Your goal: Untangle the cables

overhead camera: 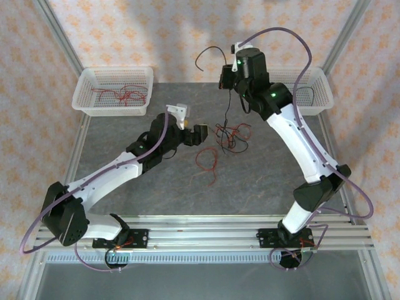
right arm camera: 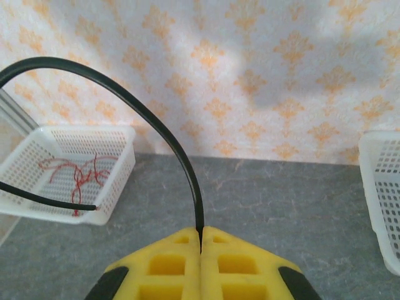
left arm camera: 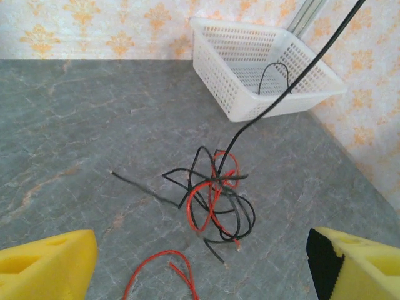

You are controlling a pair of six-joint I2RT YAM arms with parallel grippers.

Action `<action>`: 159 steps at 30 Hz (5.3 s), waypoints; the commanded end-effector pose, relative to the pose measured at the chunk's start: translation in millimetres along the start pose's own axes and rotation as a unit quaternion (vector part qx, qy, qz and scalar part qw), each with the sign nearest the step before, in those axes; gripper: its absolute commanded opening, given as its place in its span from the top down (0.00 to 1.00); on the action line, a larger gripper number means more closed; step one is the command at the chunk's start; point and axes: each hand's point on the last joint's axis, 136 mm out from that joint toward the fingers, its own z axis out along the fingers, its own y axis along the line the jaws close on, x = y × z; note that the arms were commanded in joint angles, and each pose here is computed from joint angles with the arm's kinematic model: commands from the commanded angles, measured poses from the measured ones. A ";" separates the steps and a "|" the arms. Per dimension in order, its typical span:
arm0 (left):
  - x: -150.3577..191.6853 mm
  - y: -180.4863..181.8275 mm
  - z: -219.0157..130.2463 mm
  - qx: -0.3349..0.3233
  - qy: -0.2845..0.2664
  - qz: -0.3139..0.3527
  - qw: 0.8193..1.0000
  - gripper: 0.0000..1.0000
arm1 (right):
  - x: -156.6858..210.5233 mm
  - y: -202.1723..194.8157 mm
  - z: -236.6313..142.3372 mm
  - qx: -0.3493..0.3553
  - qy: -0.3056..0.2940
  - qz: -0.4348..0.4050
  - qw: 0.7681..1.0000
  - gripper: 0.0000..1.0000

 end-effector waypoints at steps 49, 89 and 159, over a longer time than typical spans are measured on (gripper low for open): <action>14.7 -18.1 -9.1 -0.074 -0.140 0.063 0.985 0.10 | -125.4 -168.2 5.6 0.238 -0.215 0.042 0.946 1.00; 8.9 -3.7 -43.0 -0.104 -0.116 0.007 0.988 0.10 | 159.5 -441.8 206.6 0.325 0.114 0.187 0.920 0.90; 9.9 -36.2 72.0 -0.113 0.056 0.041 0.991 1.00 | 224.1 -133.3 18.6 -0.082 0.173 0.272 0.943 0.43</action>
